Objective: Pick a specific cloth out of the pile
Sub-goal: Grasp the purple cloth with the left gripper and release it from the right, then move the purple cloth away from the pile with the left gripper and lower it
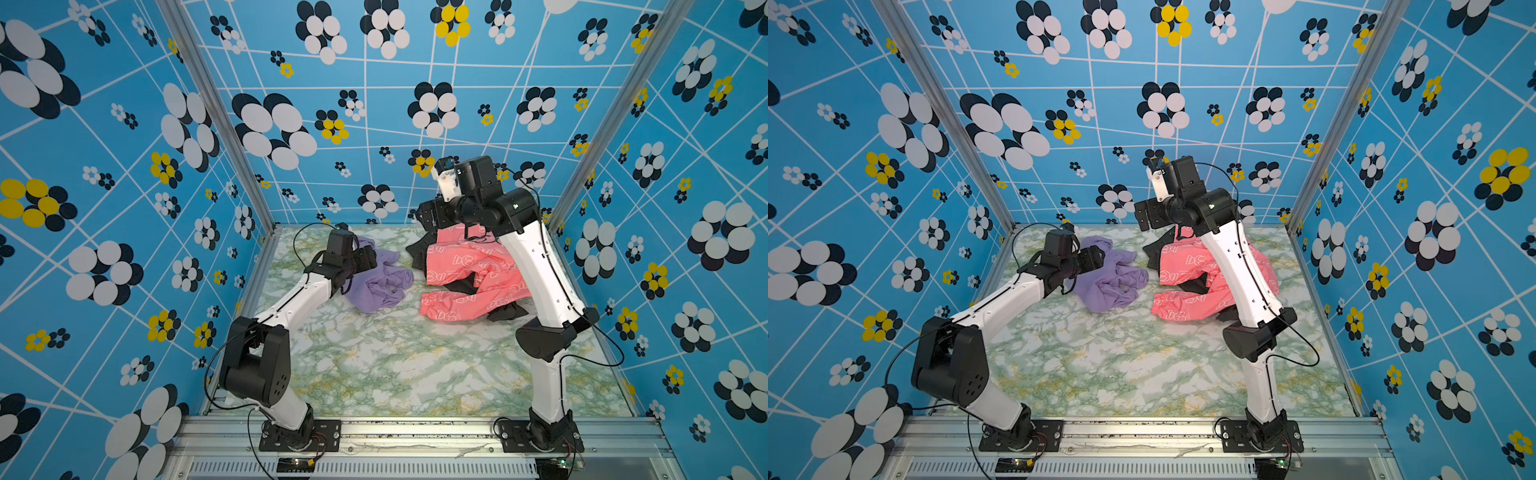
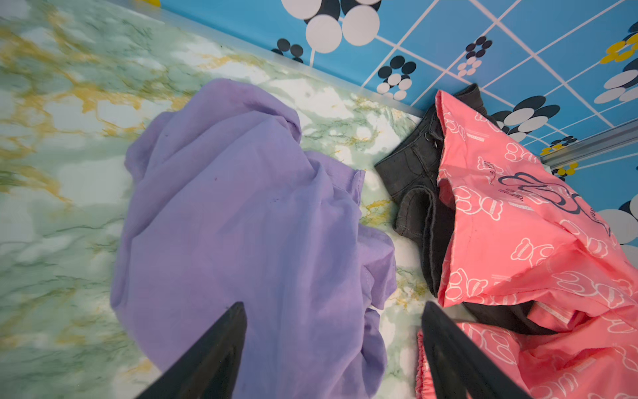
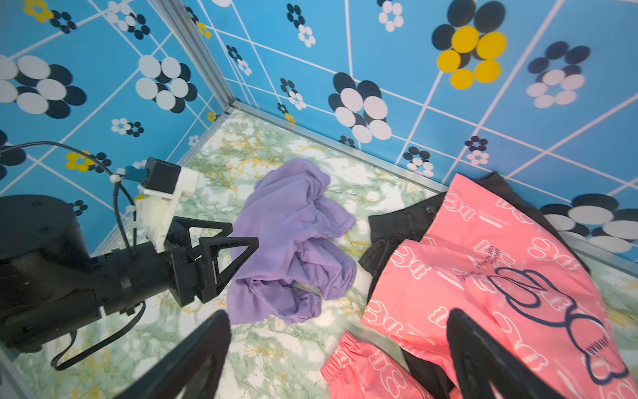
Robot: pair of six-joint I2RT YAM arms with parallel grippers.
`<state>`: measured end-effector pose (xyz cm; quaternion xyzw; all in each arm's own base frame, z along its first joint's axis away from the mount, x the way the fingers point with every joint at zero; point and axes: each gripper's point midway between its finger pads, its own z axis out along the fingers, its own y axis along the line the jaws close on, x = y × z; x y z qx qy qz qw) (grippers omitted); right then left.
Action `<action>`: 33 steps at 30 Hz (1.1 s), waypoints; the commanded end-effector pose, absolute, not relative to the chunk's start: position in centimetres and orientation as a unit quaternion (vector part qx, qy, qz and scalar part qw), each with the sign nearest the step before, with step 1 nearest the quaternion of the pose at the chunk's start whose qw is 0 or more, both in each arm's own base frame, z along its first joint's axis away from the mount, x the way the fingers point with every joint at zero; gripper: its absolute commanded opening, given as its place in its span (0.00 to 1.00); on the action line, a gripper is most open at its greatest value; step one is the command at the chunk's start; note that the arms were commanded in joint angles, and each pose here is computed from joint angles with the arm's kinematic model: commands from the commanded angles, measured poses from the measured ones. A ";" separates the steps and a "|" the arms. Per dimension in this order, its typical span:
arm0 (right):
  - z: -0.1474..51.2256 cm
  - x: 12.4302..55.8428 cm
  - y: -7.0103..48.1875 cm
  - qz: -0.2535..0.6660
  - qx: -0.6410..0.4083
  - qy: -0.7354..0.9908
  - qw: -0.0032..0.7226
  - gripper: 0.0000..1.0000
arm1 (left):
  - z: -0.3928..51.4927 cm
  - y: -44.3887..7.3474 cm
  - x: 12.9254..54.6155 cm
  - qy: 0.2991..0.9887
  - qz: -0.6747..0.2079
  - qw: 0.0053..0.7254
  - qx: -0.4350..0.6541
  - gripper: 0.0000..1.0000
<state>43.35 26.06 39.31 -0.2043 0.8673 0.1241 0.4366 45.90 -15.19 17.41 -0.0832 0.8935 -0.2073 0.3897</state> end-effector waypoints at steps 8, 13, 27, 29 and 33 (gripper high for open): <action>39.0 42.1 22.3 0.071 -0.187 0.877 0.436 0.99 | 10.5 -18.4 46.8 0.929 -0.225 0.284 -0.075 0.47; 38.8 41.5 21.0 0.062 -0.173 0.877 0.444 0.99 | 11.7 -17.5 47.5 0.921 -0.220 0.312 -0.077 0.12; 38.7 40.4 16.3 0.069 -0.083 0.860 0.500 0.98 | 35.1 -8.4 53.4 0.790 -0.193 0.576 -0.084 0.00; 39.0 40.1 15.6 0.064 -0.069 0.855 0.510 0.99 | 38.9 -7.3 53.8 0.767 -0.192 0.608 -0.077 0.00; 39.7 39.9 14.9 0.064 -0.056 0.844 0.529 0.99 | 43.7 -5.9 54.1 0.740 -0.192 0.642 -0.066 0.00</action>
